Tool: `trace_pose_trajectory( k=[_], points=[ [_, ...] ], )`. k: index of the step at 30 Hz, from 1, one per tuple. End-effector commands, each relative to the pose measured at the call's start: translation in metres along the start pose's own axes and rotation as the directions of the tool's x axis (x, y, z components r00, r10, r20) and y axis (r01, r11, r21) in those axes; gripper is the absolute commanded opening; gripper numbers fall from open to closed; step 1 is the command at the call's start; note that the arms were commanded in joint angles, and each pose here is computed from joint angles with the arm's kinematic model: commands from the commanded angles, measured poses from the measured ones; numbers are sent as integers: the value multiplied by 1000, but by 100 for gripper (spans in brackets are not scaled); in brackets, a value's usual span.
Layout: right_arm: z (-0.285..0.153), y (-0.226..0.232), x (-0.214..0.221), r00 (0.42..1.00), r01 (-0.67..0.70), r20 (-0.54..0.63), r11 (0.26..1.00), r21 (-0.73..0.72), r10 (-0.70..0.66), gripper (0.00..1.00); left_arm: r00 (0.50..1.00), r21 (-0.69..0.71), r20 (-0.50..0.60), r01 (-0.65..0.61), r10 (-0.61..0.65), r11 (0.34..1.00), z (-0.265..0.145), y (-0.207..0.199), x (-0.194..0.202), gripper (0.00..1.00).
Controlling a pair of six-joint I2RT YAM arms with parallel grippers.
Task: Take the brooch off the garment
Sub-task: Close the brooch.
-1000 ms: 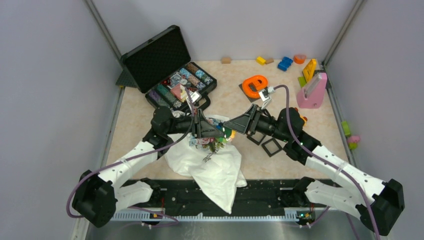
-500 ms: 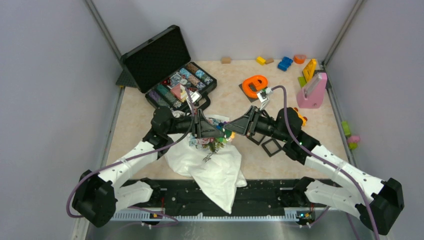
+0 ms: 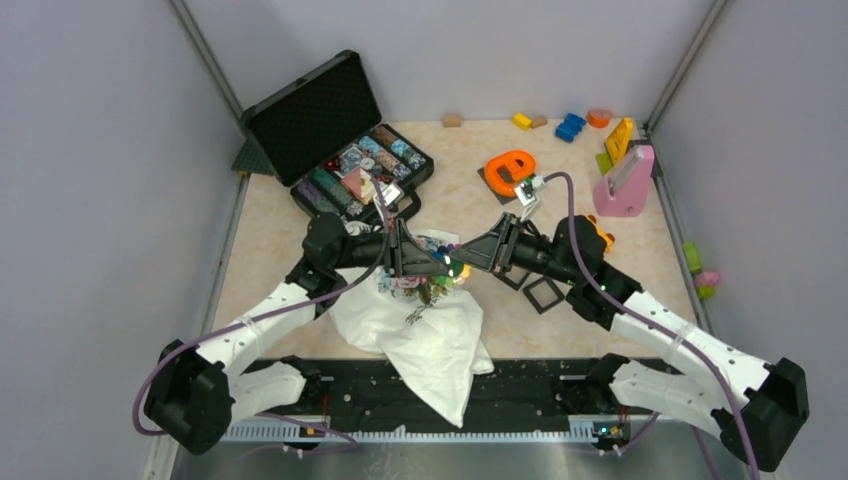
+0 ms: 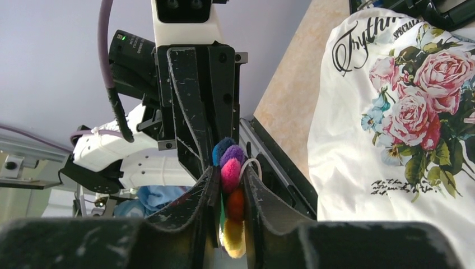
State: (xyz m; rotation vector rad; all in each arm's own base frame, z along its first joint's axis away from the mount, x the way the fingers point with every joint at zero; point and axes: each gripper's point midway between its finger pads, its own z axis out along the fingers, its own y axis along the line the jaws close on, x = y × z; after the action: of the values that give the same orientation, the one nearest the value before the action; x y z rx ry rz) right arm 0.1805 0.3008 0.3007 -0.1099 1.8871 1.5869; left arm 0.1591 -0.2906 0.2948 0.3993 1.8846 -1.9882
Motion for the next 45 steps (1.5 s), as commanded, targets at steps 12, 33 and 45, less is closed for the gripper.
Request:
trace_pose_trajectory(
  k=[12, 33, 45],
  points=[
    [-1, 20, -8, 999, 30, 22, 998, -63, -29, 50, 997, 27, 27, -73, 72, 997, 1, -14, -8, 0],
    [-3, 3, -1, 999, 21, 32, 1000, -11, -20, 26, 996, -15, 35, -83, 84, 996, -1, -11, -8, 0],
    [-6, 3, -4, 998, 34, 49, 999, -7, -34, 33, 997, -29, 32, -73, 74, 997, 0, -5, -7, 0]
  ],
)
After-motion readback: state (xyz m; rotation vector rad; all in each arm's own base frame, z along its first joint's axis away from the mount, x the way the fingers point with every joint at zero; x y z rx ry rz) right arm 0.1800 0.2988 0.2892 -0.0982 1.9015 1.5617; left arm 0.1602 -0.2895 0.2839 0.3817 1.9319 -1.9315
